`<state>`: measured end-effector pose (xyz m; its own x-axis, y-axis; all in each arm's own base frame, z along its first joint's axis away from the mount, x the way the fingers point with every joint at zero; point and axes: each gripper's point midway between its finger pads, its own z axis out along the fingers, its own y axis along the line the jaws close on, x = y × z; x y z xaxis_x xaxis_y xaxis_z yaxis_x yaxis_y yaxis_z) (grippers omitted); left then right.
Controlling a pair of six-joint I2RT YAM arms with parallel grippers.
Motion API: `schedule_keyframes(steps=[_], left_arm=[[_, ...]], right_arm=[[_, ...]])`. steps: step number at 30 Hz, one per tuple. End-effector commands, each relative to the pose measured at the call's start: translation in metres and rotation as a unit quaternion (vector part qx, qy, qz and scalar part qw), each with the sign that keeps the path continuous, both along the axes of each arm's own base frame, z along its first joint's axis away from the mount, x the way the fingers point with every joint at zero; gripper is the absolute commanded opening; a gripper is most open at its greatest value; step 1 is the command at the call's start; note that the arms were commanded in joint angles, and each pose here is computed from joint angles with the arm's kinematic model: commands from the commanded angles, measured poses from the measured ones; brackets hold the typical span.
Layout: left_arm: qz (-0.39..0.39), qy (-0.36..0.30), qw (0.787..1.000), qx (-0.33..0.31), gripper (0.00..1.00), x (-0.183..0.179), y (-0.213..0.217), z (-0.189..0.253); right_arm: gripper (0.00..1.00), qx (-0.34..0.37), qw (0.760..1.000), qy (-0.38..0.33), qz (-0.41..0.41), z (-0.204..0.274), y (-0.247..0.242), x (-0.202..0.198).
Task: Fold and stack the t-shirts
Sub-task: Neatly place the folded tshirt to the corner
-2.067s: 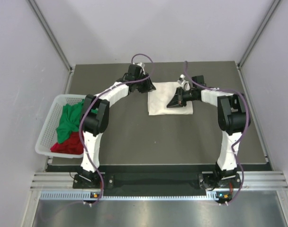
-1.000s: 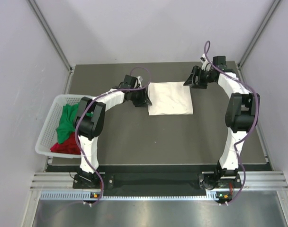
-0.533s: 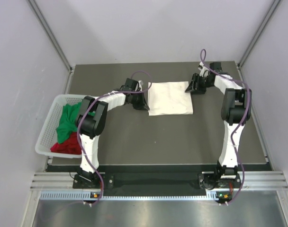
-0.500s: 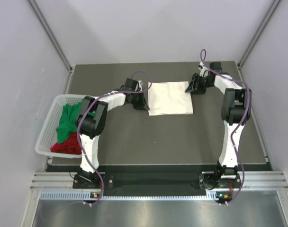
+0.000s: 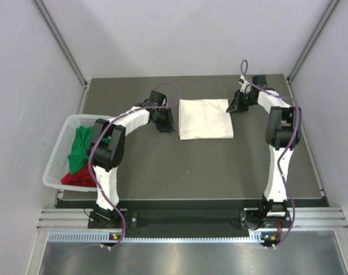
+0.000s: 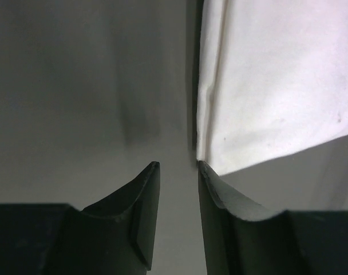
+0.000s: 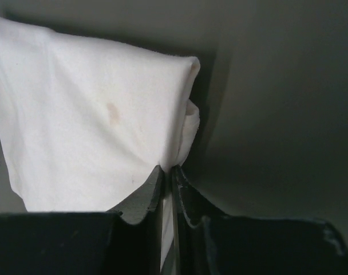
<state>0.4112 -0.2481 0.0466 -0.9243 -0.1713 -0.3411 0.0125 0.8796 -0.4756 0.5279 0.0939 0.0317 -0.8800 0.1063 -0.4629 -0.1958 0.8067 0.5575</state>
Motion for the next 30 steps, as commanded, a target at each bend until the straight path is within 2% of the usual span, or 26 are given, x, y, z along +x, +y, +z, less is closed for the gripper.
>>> schedule_keyframes(steps=[1, 3, 11, 16, 23, 28, 30], left_arm=[[0.012, -0.059, 0.998, 0.017, 0.38, 0.005, 0.013, 0.067], [0.014, -0.073, 0.997, 0.015, 0.38, -0.001, 0.018, 0.082], [-0.001, -0.096, 0.995, 0.002, 0.39, -0.035, 0.029, 0.105], [-0.011, -0.089, 0.996, -0.003, 0.39, -0.051, 0.031, 0.104], [-0.036, -0.093, 0.994, -0.049, 0.4, -0.064, 0.02, 0.109], [-0.05, -0.1, 0.992, -0.059, 0.4, -0.065, 0.015, 0.118], [-0.053, -0.101, 0.992, -0.062, 0.4, -0.065, 0.014, 0.12]], right_arm=[[0.06, -0.021, 0.999, -0.034, 0.001, 0.007, -0.01, 0.019], [0.0, -0.025, 0.999, -0.041, -0.005, 0.011, -0.015, 0.024], [0.0, -0.066, 0.996, -0.052, -0.03, 0.023, -0.051, 0.042], [0.0, -0.12, 0.99, -0.046, -0.054, 0.017, -0.095, 0.047], [0.0, -0.18, 0.976, -0.061, -0.106, 0.023, -0.162, 0.067], [0.0, -0.213, 0.965, -0.076, -0.134, 0.016, -0.198, 0.08], [0.0, -0.2, 0.963, -0.092, -0.156, 0.029, -0.213, 0.088]])
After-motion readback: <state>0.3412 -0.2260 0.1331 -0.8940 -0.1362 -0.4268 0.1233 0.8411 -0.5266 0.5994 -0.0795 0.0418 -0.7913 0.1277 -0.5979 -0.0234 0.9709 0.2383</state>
